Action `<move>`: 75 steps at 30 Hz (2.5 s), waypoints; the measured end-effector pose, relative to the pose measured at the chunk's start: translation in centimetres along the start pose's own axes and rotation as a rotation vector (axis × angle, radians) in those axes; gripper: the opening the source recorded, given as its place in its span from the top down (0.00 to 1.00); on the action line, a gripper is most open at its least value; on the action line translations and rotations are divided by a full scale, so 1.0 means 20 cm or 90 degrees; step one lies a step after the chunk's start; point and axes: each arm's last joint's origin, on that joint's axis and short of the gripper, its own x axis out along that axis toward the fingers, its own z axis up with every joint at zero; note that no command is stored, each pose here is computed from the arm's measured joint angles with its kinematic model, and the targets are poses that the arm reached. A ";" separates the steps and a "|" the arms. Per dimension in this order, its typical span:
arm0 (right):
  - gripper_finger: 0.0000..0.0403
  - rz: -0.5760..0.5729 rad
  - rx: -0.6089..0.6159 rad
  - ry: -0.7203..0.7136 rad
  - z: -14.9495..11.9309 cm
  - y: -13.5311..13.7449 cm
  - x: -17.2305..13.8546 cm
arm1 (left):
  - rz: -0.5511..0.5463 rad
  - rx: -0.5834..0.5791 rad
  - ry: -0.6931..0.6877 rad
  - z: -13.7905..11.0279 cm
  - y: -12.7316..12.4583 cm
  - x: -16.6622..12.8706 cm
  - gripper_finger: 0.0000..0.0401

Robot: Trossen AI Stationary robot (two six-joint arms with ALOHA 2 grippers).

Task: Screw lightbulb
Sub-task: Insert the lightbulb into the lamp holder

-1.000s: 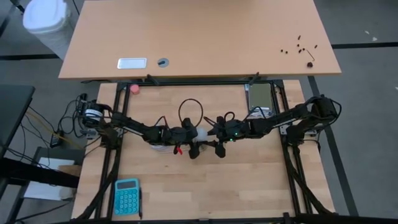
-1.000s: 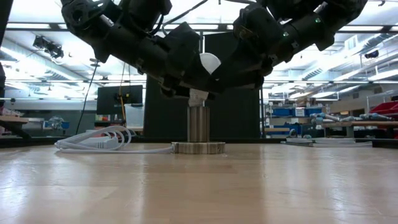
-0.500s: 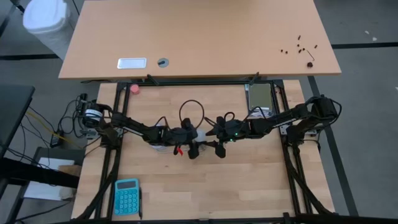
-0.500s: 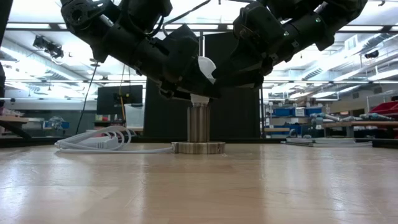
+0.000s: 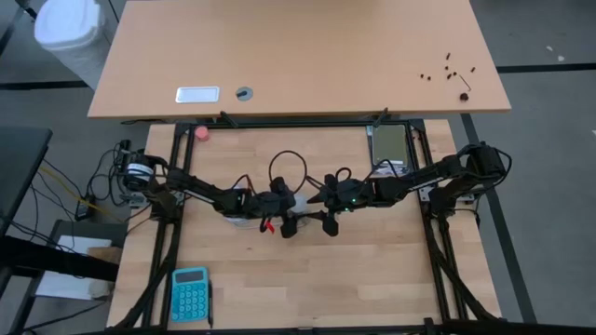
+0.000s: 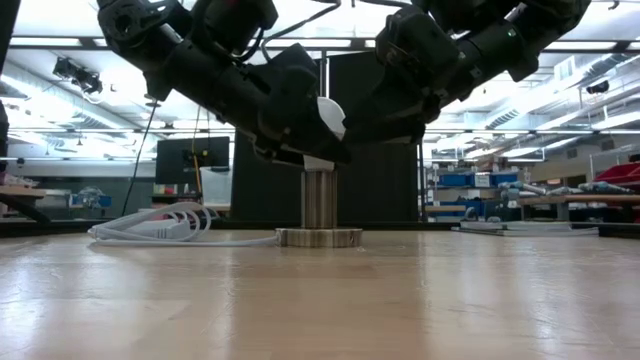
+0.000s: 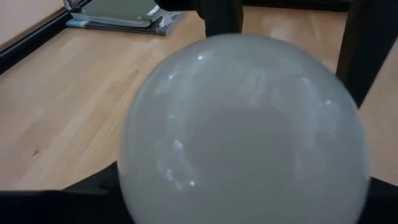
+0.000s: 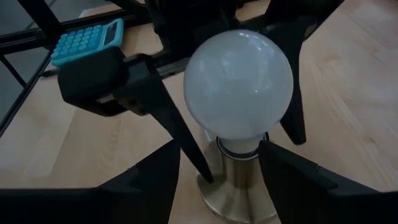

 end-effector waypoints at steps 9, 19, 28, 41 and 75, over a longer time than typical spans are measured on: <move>0.43 -0.004 -0.001 0.020 -0.02 0.00 0.00 | 0.004 0.016 0.050 -0.04 -0.01 -0.01 0.17; 0.43 -0.048 -0.015 0.017 -0.04 0.04 -0.01 | 0.021 0.007 0.043 -0.11 -0.03 -0.04 0.18; 0.43 -0.059 -0.013 -0.005 -0.12 -0.01 -0.02 | 0.026 -0.027 -0.011 -0.20 0.01 -0.09 0.18; 0.43 -0.065 0.013 -0.016 -0.19 -0.06 -0.03 | 0.028 -0.065 -0.038 -0.33 0.06 -0.16 0.18; 0.43 -0.127 -0.043 -0.086 -0.20 -0.03 -0.02 | -0.004 -0.057 -0.065 -0.44 0.05 -0.04 0.21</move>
